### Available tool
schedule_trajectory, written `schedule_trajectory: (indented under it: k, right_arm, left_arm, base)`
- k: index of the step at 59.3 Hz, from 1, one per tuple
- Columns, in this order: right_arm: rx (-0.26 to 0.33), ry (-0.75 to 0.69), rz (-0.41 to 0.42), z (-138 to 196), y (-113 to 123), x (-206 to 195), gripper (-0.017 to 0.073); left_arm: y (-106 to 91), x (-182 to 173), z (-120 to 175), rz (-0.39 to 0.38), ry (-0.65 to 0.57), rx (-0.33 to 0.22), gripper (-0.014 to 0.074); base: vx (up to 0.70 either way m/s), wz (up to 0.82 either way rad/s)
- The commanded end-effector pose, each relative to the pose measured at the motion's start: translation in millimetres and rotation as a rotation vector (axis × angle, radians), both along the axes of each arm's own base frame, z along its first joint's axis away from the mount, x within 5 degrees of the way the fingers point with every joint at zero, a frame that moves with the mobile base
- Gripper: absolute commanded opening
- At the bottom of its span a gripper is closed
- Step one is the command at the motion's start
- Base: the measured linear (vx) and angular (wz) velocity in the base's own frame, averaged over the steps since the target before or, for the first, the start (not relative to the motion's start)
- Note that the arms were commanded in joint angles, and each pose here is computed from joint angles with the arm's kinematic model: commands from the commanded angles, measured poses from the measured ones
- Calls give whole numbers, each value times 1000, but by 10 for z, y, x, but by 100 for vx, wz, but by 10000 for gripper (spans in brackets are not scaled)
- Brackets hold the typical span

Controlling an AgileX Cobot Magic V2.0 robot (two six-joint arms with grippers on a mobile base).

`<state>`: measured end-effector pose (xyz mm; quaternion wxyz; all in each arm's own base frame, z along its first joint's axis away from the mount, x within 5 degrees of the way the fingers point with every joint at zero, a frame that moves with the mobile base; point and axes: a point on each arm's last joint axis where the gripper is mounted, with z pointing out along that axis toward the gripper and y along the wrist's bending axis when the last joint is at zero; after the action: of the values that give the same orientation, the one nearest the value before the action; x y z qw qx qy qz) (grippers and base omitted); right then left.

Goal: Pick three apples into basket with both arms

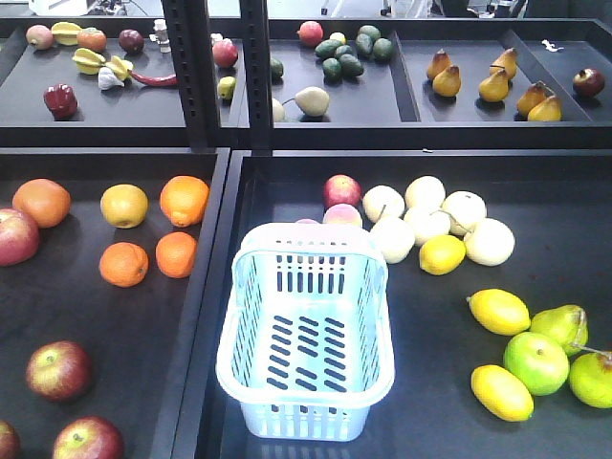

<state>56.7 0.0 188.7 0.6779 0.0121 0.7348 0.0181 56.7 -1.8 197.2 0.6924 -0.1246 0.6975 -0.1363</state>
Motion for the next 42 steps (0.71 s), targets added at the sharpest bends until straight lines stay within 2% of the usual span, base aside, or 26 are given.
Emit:
schedule_trajectory:
  k: [1,5,15,17,20,29,35,42]
  right_arm:
    - [-23,-62,3,47,4,13,-5]
    - [-23,-62,3,47,4,13,-5]
    - [-23,-62,3,47,4,13,-5]
    - [-23,-62,3,47,4,13,-5]
    - [-23,-62,3,47,4,13,-5]
    - [-23,-62,3,47,4,13,-5]
    - [-23,-62,3,47,4,13,-5]
    - [-23,-62,3,47,4,13,-5]
  left_arm:
    - [22,-18,160,11,-102,-314,-6]
    - [32,-20,177,10,-120,-459,-6]
    - [70,-29,229,14,-182,-735,-6]
    - [82,-34,253,17,-204,-774,-6]
    - [113,-45,290,31,-254,-796,-6]
    - [191,-83,379,74,-389,-795,-6]
    - [201,-89,390,80,-406,-795,-6]
    - [180,-76,366,68,-369,-797,-6]
  base:
    - [0,0]
    - [0,0]
    - [0,0]
    - [0,0]
    - [0,0]
    - [0,0]
    - [0,0]
    - [0,0]
